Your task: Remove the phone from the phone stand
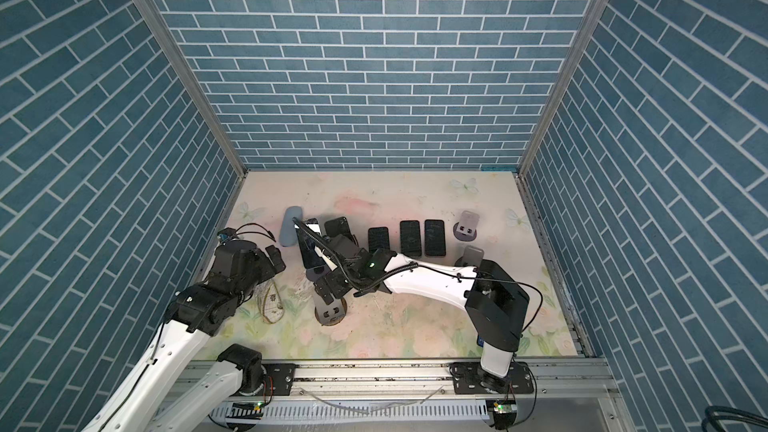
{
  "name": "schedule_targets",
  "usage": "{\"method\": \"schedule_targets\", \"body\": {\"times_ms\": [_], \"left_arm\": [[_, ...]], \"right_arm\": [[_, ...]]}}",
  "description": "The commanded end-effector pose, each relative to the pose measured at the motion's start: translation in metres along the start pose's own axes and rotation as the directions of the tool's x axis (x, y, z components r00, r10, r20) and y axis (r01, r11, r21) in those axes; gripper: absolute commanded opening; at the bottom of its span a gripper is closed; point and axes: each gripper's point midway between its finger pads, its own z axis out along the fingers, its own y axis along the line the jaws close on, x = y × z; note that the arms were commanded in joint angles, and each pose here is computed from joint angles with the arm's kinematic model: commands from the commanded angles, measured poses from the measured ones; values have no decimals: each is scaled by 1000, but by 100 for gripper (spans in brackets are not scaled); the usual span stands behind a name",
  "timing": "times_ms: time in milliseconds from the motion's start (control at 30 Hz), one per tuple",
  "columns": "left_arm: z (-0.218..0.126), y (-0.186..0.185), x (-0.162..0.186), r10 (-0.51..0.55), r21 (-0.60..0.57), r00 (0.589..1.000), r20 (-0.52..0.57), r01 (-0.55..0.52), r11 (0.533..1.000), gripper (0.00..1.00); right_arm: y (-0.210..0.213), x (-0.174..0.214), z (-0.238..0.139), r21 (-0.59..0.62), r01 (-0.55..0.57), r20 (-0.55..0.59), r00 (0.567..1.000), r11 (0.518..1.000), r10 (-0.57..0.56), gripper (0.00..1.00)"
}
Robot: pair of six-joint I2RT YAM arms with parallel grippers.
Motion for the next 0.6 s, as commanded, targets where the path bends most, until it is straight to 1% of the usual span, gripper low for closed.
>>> {"method": "schedule_targets", "body": {"times_ms": [0,100,133,267,400,567], "left_arm": [[-3,12,8,16,-27,1000,-11,-17,999,100],[-5,16,9,24,-36,1000,-9,-24,999,100],[-11,17,6,17,-24,1000,14,-17,1000,100],[-19,25,5,21,-38,999,38,-20,999,100],[-25,30,3,19,-42,998,59,-16,999,100],[-26,32,4,21,-46,998,65,-19,999,100]], "right_arm": [[20,-2,5,-40,-2,-35,999,999,0,99],[22,0,11,-21,-16,-62,998,1000,15,99],[24,1,14,-17,-22,-74,997,1000,20,99],[20,3,19,47,-43,-99,994,998,48,99],[14,11,27,107,-87,-140,985,990,101,98],[7,20,36,168,-113,-190,971,979,145,97]]}}
